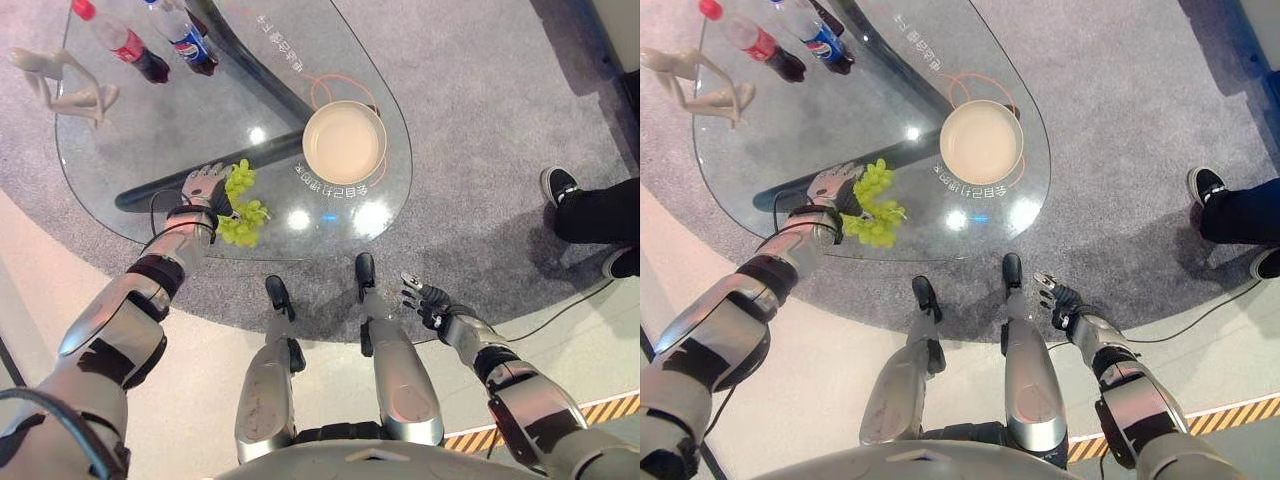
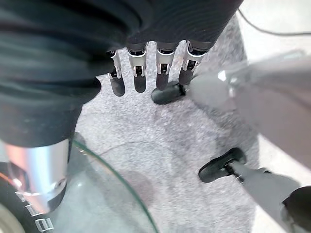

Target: Pick up fruits into the plate

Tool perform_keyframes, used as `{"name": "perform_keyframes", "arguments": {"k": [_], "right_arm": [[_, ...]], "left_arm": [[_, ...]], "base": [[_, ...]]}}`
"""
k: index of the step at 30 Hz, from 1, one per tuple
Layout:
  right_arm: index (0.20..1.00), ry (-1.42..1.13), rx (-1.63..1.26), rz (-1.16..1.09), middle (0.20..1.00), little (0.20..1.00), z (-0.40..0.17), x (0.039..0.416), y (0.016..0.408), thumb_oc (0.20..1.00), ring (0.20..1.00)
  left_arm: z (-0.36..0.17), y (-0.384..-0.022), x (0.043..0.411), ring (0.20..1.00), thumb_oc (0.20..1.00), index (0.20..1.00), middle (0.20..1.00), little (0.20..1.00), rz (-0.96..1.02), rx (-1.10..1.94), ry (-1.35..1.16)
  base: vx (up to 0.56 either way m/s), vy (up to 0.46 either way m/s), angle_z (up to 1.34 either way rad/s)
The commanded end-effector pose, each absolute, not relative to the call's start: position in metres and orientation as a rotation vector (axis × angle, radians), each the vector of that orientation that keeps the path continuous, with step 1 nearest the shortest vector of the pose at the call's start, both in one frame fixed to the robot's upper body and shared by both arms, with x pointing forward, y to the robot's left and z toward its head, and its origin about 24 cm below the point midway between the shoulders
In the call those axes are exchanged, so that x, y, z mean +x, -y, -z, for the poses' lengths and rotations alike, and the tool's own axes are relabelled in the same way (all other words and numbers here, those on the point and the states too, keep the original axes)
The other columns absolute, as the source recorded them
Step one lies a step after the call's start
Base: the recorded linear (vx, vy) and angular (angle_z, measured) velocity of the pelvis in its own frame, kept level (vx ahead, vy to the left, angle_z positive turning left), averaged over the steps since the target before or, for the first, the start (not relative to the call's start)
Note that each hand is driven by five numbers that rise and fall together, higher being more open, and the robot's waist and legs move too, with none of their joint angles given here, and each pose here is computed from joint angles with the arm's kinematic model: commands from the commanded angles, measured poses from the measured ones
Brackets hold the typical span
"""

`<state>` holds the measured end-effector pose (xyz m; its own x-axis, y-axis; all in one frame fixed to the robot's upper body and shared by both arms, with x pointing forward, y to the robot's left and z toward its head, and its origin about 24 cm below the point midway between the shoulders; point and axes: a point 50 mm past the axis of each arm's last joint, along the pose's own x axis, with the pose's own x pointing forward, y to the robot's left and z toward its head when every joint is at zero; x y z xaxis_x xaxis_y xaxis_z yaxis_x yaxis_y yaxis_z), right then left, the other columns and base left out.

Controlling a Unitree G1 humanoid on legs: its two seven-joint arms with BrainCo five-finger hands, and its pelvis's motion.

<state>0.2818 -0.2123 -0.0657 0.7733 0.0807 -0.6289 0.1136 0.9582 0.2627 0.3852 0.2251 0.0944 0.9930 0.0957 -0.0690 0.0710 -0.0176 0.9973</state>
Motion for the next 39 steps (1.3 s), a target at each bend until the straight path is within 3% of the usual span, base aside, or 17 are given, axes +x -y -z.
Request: {"name": "perform_keyframes", "arguments": {"k": [1,8,19,20,21,22,39], "right_arm": [[1.0,-0.662,0.335,0.019,1.0,1.0,0.062,0.288,0.202,1.0,1.0],[1.0,-0.616,0.32,-0.032,1.0,1.0,0.075,0.256,0.23,1.0,1.0],[1.0,-0.553,0.382,-0.092,1.0,1.0,0.064,0.269,0.208,1.0,1.0],[1.0,-0.549,0.391,-0.096,1.0,1.0,0.064,0.27,0.206,1.0,1.0],[1.0,-0.546,0.395,-0.099,1.0,1.0,0.063,0.271,0.205,1.0,1.0],[1.0,-0.542,0.399,-0.103,1.0,1.0,0.062,0.272,0.203,1.0,1.0],[1.0,-0.517,0.417,-0.12,1.0,1.0,0.056,0.279,0.197,1.0,1.0]], "left_arm": [[-0.114,-0.241,0.393,1.0,1.0,1.0,1.0,1.0,-0.11,1.723,-0.173],[-0.111,-0.265,0.387,1.0,1.0,1.0,1.0,1.0,-0.211,1.746,-0.287],[-0.138,-0.293,0.385,1.0,1.0,1.0,1.0,1.0,-0.47,1.706,-0.323],[-0.14,-0.294,0.385,0.903,0.903,0.903,0.903,0.903,-0.467,1.722,-0.321],[-0.141,-0.294,0.386,0.495,0.495,0.495,0.495,0.495,-0.458,1.742,-0.315],[-0.142,-0.294,0.386,0.2,0.2,0.2,0.2,0.2,-0.45,1.77,-0.315],[-0.145,-0.294,0.387,0.2,0.2,0.2,0.2,0.2,-0.421,1.783,-0.319]], "base": [[-0.06,0.032,-0.06],[-0.05,0.053,-0.14],[-0.02,-0.02,-0.04],[-0.02,-0.041,0.0],[-0.02,-0.04,0.0],[-0.02,-0.033,0.01],[0.0,-0.002,0.0]]}}
